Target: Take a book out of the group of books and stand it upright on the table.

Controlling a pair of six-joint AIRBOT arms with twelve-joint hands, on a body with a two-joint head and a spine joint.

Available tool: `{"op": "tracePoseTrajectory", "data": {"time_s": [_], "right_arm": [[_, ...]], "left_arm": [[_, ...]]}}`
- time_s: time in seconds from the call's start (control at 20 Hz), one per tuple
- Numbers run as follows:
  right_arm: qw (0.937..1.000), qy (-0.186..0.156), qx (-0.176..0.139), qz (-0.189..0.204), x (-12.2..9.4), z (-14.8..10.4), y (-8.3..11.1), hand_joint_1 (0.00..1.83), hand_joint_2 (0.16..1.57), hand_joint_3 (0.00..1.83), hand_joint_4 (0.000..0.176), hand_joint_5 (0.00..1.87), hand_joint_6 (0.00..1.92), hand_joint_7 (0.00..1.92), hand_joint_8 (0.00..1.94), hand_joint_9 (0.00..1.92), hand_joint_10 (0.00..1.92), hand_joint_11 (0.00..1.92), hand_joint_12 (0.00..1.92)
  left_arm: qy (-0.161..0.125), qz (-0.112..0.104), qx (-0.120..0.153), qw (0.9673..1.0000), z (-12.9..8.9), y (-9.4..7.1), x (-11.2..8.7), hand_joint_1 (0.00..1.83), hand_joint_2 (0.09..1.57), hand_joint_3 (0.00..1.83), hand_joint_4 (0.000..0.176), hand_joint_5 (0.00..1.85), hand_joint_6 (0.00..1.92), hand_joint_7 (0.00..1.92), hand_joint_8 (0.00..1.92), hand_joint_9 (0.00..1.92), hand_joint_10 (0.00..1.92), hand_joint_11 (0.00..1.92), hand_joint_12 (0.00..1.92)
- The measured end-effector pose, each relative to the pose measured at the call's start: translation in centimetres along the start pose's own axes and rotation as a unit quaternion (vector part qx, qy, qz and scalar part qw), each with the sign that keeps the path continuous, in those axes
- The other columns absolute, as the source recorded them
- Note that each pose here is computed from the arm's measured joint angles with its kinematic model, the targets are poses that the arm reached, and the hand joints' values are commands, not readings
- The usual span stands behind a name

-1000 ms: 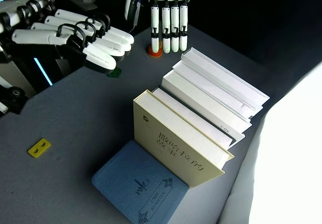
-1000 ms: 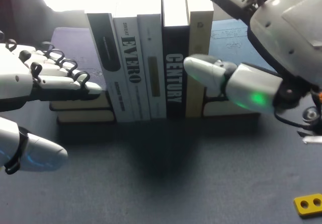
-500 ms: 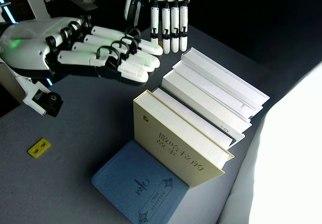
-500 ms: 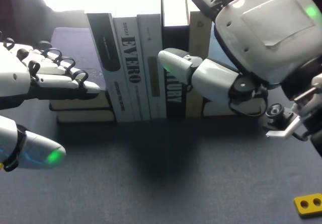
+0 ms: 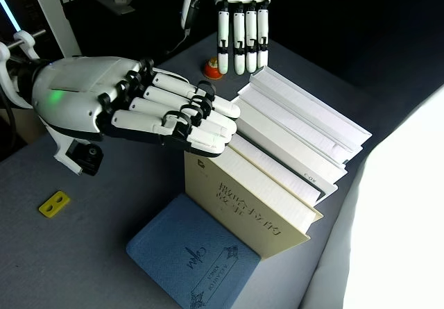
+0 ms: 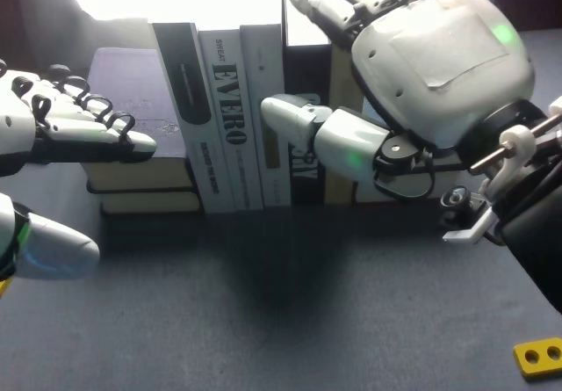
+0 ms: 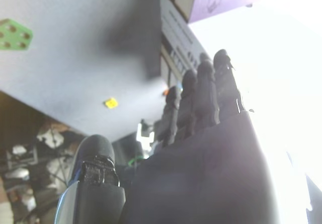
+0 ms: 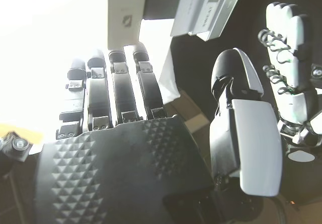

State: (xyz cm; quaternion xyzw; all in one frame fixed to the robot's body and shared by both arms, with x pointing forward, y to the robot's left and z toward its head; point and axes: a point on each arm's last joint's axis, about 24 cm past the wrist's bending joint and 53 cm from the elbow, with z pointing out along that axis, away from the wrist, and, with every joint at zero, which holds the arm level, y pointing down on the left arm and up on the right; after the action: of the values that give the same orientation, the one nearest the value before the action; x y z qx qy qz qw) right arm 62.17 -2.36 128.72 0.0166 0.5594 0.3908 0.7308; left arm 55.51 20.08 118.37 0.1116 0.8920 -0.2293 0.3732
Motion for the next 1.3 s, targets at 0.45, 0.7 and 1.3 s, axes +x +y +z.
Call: {"op": "tracePoseTrajectory", "data": {"time_s": [0.45,0.7,1.3], "right_arm": [[1.0,0.001,-0.005,-0.005,0.2,0.2,0.1,0.0,1.16,0.0,0.01,0.77,0.01,0.24,0.01,0.07,0.0,0.0,0.11],[0.9995,0.003,-0.02,-0.026,0.3,-0.9,0.8,0.0,1.16,0.0,0.0,0.75,0.0,0.27,0.0,0.12,0.01,0.0,0.17],[0.994,0.065,-0.046,-0.075,0.8,-5.4,3.9,0.09,1.16,0.0,0.0,0.79,0.01,0.31,0.01,0.17,0.01,0.0,0.25]], "left_arm": [[-0.018,-0.004,0.006,0.9998,-0.3,-0.1,-1.1,0.0,1.25,0.0,0.039,0.05,0.01,0.12,0.01,0.04,0.01,0.02,0.01],[-0.011,0.014,0.02,0.9996,-0.2,-2.2,-0.4,0.0,1.25,0.0,0.037,0.07,0.01,0.12,0.0,0.05,0.01,0.02,0.02],[0.008,0.028,0.024,0.9993,0.1,-3.2,1.1,0.0,1.26,0.0,0.041,0.08,0.01,0.1,0.01,0.04,0.01,0.0,0.17]]}}
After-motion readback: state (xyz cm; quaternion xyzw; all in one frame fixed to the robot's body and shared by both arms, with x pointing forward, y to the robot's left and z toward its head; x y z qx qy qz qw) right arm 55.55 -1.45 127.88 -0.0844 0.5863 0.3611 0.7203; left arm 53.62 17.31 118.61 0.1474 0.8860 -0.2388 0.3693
